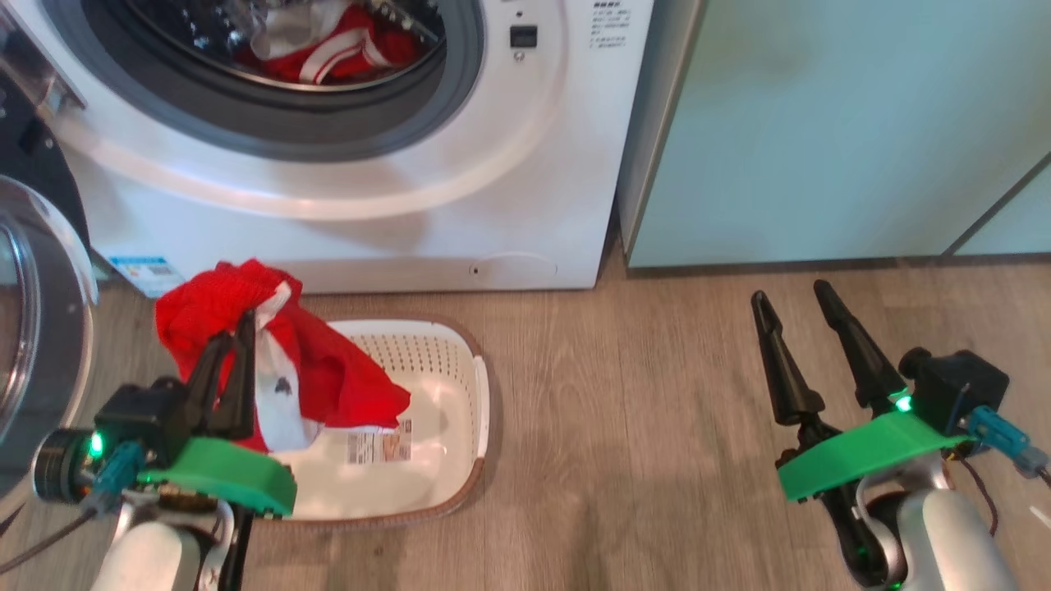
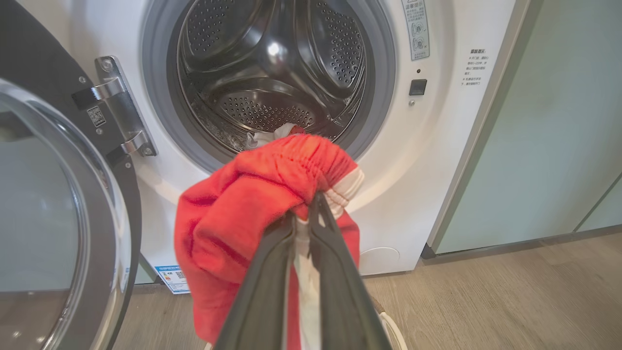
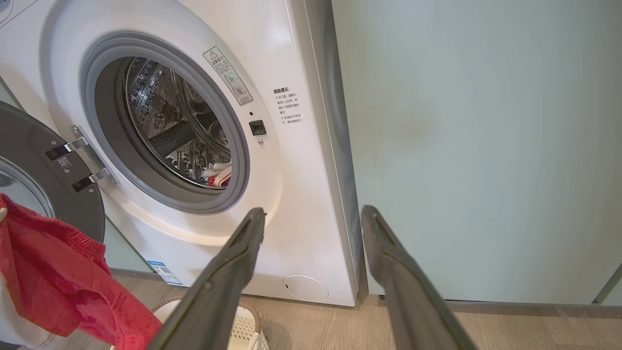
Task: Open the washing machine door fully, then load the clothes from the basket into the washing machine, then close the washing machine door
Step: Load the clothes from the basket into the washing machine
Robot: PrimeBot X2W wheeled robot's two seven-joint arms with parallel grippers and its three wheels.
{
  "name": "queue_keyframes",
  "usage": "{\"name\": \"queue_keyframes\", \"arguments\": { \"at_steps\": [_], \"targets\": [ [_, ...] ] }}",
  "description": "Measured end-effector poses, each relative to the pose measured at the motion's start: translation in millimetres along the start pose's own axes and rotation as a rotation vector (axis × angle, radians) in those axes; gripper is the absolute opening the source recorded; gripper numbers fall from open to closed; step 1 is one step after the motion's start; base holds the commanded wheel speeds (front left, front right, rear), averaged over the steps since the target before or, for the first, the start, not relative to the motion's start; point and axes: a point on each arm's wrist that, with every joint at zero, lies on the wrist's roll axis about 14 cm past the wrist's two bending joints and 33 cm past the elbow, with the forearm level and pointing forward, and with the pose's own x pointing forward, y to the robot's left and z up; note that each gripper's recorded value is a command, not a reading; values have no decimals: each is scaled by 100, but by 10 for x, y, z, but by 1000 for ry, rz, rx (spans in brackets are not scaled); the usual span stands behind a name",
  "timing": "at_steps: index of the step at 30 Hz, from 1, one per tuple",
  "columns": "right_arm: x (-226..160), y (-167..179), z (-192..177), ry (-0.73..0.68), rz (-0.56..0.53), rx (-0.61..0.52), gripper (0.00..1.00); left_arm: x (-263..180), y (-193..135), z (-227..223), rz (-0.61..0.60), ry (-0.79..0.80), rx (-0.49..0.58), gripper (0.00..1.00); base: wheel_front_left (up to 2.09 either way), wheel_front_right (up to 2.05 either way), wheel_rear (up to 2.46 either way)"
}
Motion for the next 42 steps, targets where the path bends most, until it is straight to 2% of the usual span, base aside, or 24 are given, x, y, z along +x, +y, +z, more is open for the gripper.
{"name": "queue_keyframes", "arguments": {
  "at_steps": [7,12,17,30,38,42],
  "targets": [
    [244,-15,-86,15,9,-13,100,294,-37,-90,-23,12,-5,0,0,0,0],
    [540,27,-213,25,39,-6,100,746,18,-362,-35,70,-27,0,0,0,0],
    [678,-81,-396,43,21,2,100,1305,93,-502,-39,85,-59,0,0,0,0],
    [674,-547,-747,79,-96,25,100,2736,34,-831,-124,211,-75,0,0,0,0],
    [659,-753,-954,126,-145,34,100,3265,16,-1226,-139,343,-75,0,0,0,0],
    [658,-851,-934,121,-168,29,100,3478,37,-1305,-130,361,-70,0,0,0,0]
  ]
}}
